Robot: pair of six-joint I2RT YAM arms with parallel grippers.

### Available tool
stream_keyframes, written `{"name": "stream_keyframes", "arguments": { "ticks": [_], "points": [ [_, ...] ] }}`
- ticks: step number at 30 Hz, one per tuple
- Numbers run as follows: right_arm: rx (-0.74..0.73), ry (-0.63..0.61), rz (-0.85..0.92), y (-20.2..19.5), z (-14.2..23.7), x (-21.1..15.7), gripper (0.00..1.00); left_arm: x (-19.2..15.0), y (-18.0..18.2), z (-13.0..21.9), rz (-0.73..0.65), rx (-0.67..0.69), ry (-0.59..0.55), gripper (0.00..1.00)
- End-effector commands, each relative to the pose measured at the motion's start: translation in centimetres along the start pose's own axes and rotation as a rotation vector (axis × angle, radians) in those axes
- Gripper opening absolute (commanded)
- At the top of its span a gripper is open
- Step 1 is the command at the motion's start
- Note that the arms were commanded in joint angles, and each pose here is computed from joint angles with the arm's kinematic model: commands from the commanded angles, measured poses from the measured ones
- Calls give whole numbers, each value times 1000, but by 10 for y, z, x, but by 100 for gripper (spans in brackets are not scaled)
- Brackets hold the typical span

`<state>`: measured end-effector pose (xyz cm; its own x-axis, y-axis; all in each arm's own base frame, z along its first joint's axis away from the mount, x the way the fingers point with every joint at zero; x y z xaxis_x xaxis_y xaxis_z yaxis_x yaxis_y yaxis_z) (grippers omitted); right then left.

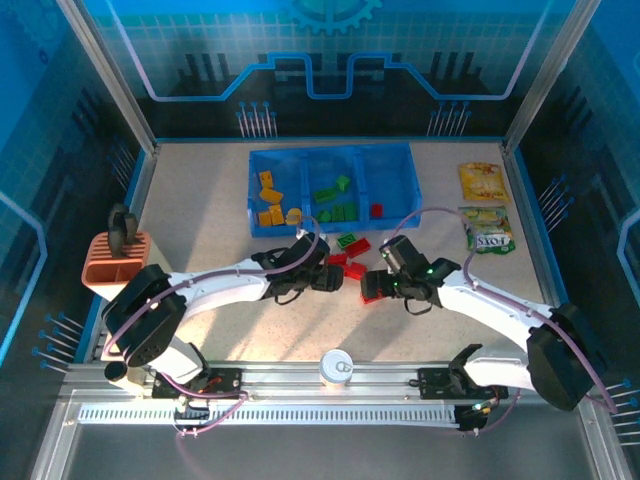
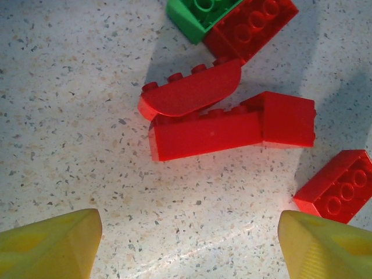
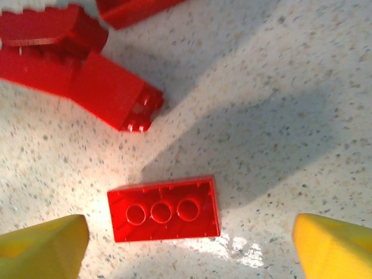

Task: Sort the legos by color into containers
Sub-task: Pick up the lego from the bottom-center of the table, then place the lego in the container.

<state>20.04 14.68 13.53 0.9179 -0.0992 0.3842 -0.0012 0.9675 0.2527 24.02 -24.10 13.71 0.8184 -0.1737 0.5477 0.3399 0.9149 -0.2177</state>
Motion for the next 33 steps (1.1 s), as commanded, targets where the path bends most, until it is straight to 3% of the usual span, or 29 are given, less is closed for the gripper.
{"name": "stream_keyframes", "arguments": {
  "ticks": [1, 10, 15, 20, 22, 27, 33],
  "points": [
    [-17, -2, 21, 3, -12, -4, 95, 12, -4, 2, 44, -61, -26, 80],
    [-120, 71, 89, 12, -38, -5, 94, 7, 9, 11, 61, -38, -32, 80],
    [-141, 117, 124, 18, -49, -12, 89, -2, 22, 21, 86, -17, -45, 81],
    [-184, 109, 135, 21, -46, -12, 58, -12, 36, 29, 113, -4, -54, 81],
    [-188, 91, 137, 22, -40, -8, 51, -15, 40, 31, 116, 7, -55, 80],
    [-200, 13, 127, 17, -14, 25, 49, -32, 48, 37, 117, 23, -40, 80],
    [-126, -178, -14, 3, 32, 124, 49, -55, 52, 50, 106, 29, -44, 80]
  ]
}}
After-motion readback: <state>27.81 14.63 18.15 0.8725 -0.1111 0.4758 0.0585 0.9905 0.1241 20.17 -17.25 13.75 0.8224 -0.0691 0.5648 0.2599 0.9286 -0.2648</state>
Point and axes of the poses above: each hand's point on the last joint's axis, 136 mm out from that joint toward the fingers, its own z axis back along the fingers, its own y axis along the line the jaws close on, x = y × z, the point moved 8 cm from there along z, back along the fingers, and after that the axes turned 10 degrees about -z, right-handed, at the moved point
